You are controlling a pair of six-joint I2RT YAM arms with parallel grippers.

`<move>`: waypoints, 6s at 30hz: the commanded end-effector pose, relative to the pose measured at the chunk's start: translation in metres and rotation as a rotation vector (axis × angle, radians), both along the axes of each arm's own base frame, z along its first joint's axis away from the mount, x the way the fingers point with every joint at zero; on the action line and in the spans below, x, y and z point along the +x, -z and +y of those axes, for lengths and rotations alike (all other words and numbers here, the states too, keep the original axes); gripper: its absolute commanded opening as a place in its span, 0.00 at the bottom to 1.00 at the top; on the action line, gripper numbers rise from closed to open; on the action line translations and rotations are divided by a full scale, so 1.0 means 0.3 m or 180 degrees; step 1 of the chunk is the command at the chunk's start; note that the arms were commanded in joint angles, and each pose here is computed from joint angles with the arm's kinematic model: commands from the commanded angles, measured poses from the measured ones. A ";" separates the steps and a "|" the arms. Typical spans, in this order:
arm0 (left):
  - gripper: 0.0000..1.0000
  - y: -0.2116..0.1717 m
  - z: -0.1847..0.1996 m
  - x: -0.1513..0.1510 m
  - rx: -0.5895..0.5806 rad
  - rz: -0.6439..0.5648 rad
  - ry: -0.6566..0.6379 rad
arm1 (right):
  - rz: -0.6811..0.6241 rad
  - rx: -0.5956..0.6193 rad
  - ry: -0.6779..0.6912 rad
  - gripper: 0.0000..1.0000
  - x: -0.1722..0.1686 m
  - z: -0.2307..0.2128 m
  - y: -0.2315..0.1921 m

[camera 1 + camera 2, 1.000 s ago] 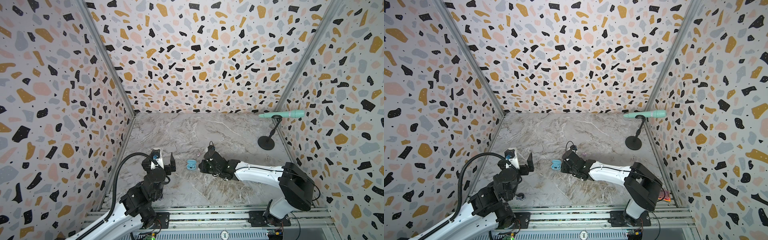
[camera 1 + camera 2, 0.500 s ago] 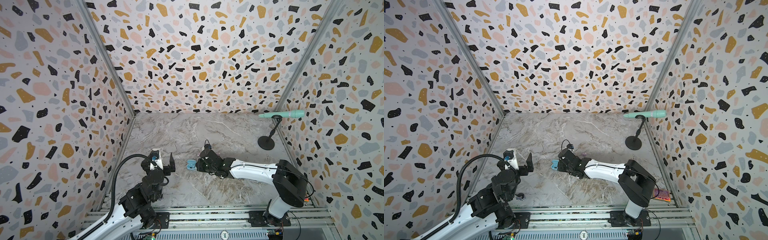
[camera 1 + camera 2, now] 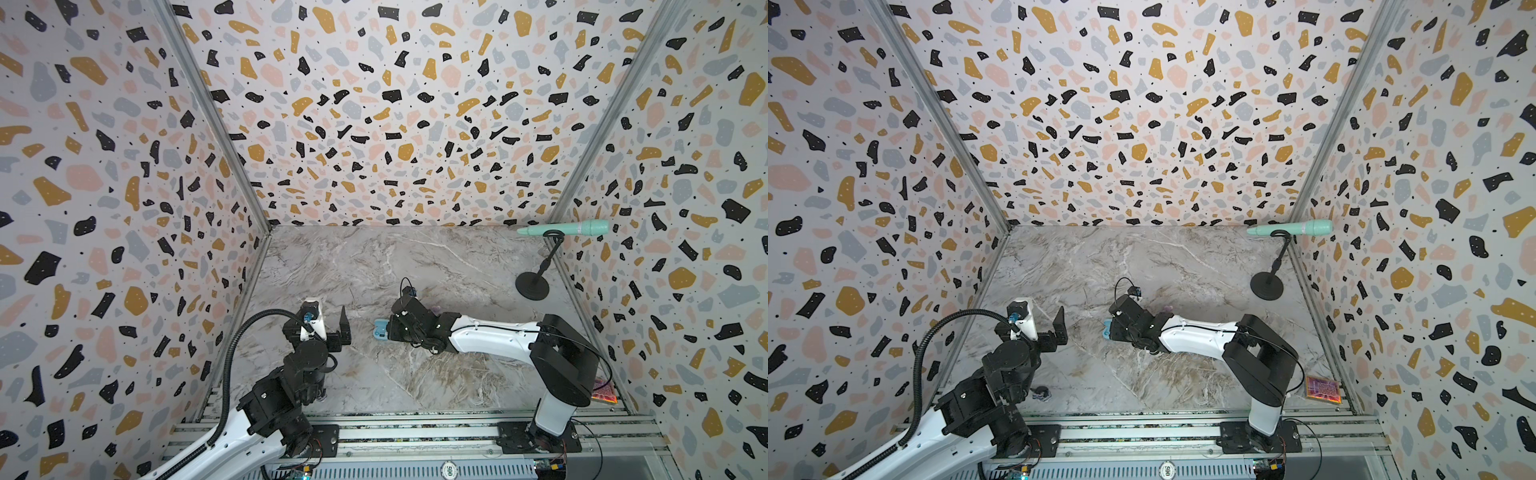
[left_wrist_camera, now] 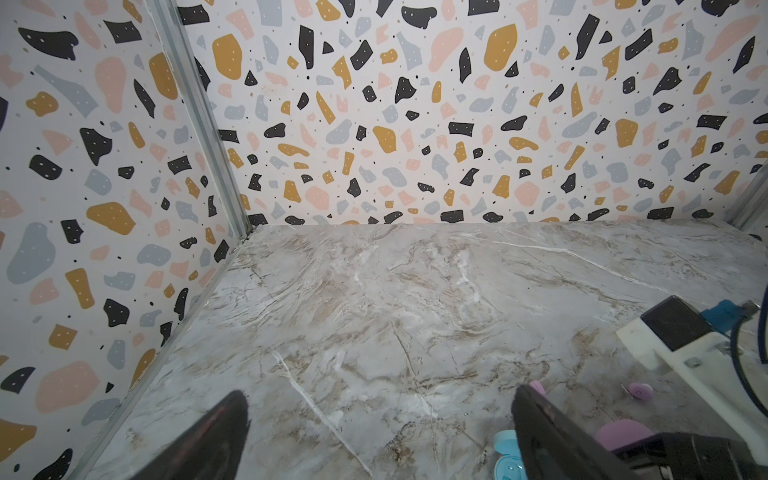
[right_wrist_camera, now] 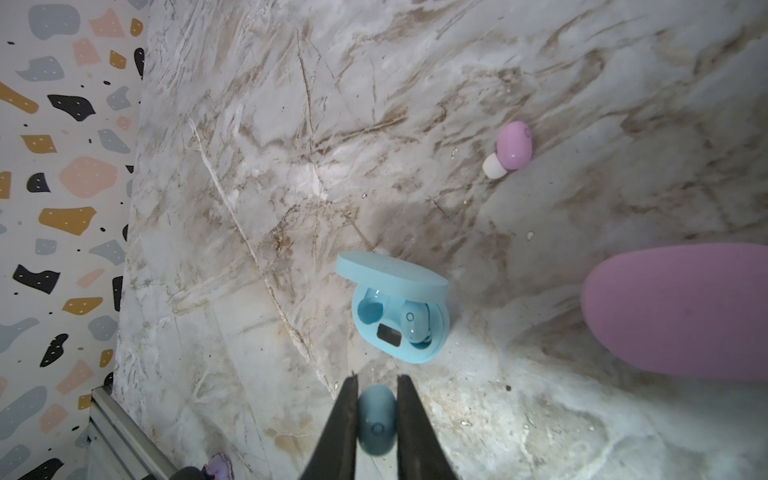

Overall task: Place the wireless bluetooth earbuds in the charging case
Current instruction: 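Carry the held earbud over the open light-blue case with the right gripper, then lower the earbud into the empty case slot with the right gripper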

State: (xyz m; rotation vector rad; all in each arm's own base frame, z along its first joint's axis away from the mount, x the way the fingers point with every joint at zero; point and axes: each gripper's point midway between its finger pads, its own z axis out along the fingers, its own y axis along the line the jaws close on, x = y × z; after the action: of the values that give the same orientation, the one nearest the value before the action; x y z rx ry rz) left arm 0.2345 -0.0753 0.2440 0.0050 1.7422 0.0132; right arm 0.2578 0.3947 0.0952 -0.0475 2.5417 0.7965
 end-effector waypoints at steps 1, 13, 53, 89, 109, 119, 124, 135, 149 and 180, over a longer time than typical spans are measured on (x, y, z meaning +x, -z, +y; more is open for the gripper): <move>1.00 -0.027 -0.002 0.004 -0.0084 -0.0105 0.0009 | -0.0091 0.0012 0.0010 0.18 0.017 0.031 -0.041; 1.00 -0.008 -0.058 0.007 -0.0049 -0.0036 0.0286 | -0.0052 -0.0037 -0.0017 0.18 0.025 0.064 -0.008; 1.00 0.030 -0.130 0.011 0.0058 0.0135 0.0609 | 0.0010 -0.0059 -0.0023 0.18 0.046 0.114 0.048; 1.00 0.040 -0.148 0.010 0.0085 0.0180 0.0695 | 0.0021 -0.0047 -0.0013 0.17 0.051 0.130 0.062; 1.00 0.044 -0.155 0.011 0.0095 0.0200 0.0723 | 0.0008 -0.0063 0.0115 0.17 0.070 0.131 0.065; 1.00 0.046 -0.156 0.011 0.0100 0.0208 0.0730 | 0.0013 -0.0080 0.0150 0.16 0.074 0.127 0.077; 1.00 0.047 -0.158 0.011 0.0104 0.0212 0.0736 | 0.0012 -0.0090 0.0165 0.16 0.077 0.127 0.083; 1.00 0.051 -0.160 0.011 0.0112 0.0225 0.0742 | 0.0031 -0.0113 0.0177 0.16 0.075 0.125 0.097; 1.00 0.054 -0.163 0.013 0.0122 0.0239 0.0749 | 0.0060 -0.0118 0.0159 0.18 0.070 0.127 0.106; 1.00 0.055 -0.166 0.012 0.0122 0.0247 0.0763 | 0.0053 -0.0087 0.0145 0.26 0.064 0.137 0.094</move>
State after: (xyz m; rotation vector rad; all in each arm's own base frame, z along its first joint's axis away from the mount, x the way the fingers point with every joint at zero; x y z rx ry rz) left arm 0.2364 -0.1250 0.2185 0.2610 1.8325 -0.1176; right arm 0.2741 0.4265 0.0513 0.0018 2.5864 0.7142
